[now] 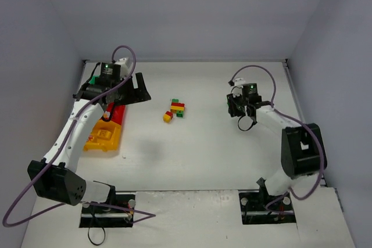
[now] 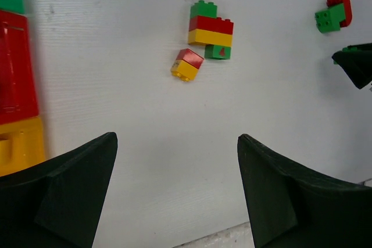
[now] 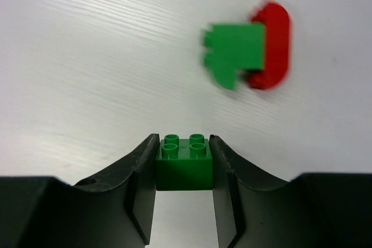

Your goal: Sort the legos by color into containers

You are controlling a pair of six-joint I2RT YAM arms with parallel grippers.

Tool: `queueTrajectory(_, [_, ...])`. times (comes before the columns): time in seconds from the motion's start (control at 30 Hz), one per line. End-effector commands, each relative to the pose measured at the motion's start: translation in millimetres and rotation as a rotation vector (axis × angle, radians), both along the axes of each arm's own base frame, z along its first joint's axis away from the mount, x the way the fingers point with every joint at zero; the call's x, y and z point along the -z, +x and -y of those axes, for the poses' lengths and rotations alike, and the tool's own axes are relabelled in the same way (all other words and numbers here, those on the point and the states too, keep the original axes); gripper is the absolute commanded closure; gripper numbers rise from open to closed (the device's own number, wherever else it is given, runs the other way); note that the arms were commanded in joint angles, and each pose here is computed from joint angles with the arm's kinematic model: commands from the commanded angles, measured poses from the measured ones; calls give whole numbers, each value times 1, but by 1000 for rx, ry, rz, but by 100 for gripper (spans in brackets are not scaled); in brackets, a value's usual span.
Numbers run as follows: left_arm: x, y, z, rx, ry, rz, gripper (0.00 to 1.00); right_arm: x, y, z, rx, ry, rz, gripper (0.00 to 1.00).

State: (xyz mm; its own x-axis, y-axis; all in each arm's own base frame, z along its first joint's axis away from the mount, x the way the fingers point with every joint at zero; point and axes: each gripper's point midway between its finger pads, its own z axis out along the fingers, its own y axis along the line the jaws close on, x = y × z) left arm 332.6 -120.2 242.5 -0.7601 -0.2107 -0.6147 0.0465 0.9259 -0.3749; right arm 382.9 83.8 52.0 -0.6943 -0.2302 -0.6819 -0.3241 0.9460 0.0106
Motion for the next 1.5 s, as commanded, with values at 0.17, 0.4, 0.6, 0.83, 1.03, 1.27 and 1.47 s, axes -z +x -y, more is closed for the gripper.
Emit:
queueTrajectory(0.17, [-55, -18, 81, 287, -281, 73, 23, -147, -38, -127, -535, 148, 457, 100])
queueTrajectory(0.4, [-79, -49, 131, 469, -406, 68, 23, -202, -89, -186, -792, 263, 575, 98])
queueTrajectory(0.6, [-77, -61, 151, 506, -428, 40, 23, -228, -109, -213, -893, 307, 622, 96])
queueTrajectory(0.83, [-64, -63, 166, 506, -425, 9, 23, -243, -120, -227, -941, 338, 650, 96])
queueTrajectory(1.03, [-62, -60, 175, 505, -444, 1, 23, -244, -127, -236, -966, 348, 649, 95])
queueTrajectory(1.27, [-49, -61, 185, 511, -435, -45, 41, -247, -126, -238, -950, 353, 662, 95])
queueTrajectory(1.47, [-37, -65, 189, 518, -431, -81, 63, -246, -121, -238, -929, 344, 670, 95])
